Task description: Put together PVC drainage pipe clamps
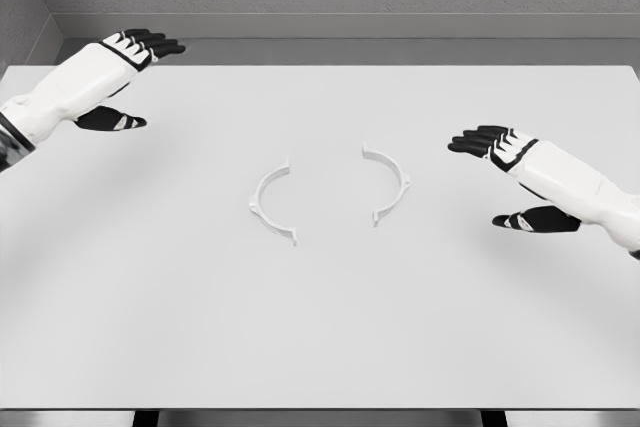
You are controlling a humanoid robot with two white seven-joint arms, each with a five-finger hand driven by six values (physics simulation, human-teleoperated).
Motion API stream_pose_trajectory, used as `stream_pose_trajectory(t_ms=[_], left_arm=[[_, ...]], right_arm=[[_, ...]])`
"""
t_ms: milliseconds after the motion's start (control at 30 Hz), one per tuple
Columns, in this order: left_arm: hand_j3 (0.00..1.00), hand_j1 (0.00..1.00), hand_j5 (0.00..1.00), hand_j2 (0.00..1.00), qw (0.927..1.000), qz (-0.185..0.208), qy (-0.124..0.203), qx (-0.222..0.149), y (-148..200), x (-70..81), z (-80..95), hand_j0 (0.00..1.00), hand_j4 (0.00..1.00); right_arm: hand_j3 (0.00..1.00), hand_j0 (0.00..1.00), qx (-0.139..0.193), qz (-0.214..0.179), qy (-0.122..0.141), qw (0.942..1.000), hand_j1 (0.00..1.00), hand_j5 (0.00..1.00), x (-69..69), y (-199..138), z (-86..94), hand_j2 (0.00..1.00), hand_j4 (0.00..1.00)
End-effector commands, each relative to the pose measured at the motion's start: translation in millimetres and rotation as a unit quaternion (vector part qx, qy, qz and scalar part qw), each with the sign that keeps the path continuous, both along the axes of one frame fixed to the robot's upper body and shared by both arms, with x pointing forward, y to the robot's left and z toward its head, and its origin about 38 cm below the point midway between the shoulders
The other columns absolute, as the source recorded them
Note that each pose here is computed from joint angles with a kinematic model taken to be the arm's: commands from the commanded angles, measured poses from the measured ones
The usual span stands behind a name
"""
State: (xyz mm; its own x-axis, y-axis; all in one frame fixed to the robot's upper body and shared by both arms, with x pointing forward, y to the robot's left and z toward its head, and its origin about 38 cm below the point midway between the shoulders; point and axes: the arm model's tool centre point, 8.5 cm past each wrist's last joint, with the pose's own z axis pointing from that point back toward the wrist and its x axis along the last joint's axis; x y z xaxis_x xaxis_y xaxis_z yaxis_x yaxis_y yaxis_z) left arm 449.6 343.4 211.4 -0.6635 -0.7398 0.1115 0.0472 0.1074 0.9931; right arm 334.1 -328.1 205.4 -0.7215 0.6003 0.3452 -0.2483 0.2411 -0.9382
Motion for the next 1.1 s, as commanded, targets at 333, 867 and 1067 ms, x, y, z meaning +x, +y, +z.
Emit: stream_pose_trajectory(t_ms=[333, 867, 1067], left_arm=[[1.00, 1.00, 1.00, 1.00, 0.9993, -0.016, 0.034, 0.002, -19.7, -5.4, -34.1, 1.00, 1.00], [1.00, 1.00, 1.00, 1.00, 0.9968, -0.054, 0.059, 0.007, -44.7, -18.6, -55.4, 1.00, 1.00], [1.00, 1.00, 1.00, 1.00, 0.9952, -0.080, 0.055, 0.013, -54.8, -34.2, -53.2, 1.00, 1.00]], right_arm=[[1.00, 1.00, -0.091, -0.025, -0.051, 0.9942, 1.00, 1.00, 65.7, 30.2, 1.7, 1.00, 1.00], [1.00, 1.00, -0.110, -0.071, -0.017, 0.9912, 1.00, 1.00, 100.6, 79.5, -33.0, 1.00, 1.00], [1.00, 1.00, -0.120, -0.088, 0.025, 0.9886, 1.00, 1.00, 107.1, 68.5, -60.9, 1.00, 1.00]])
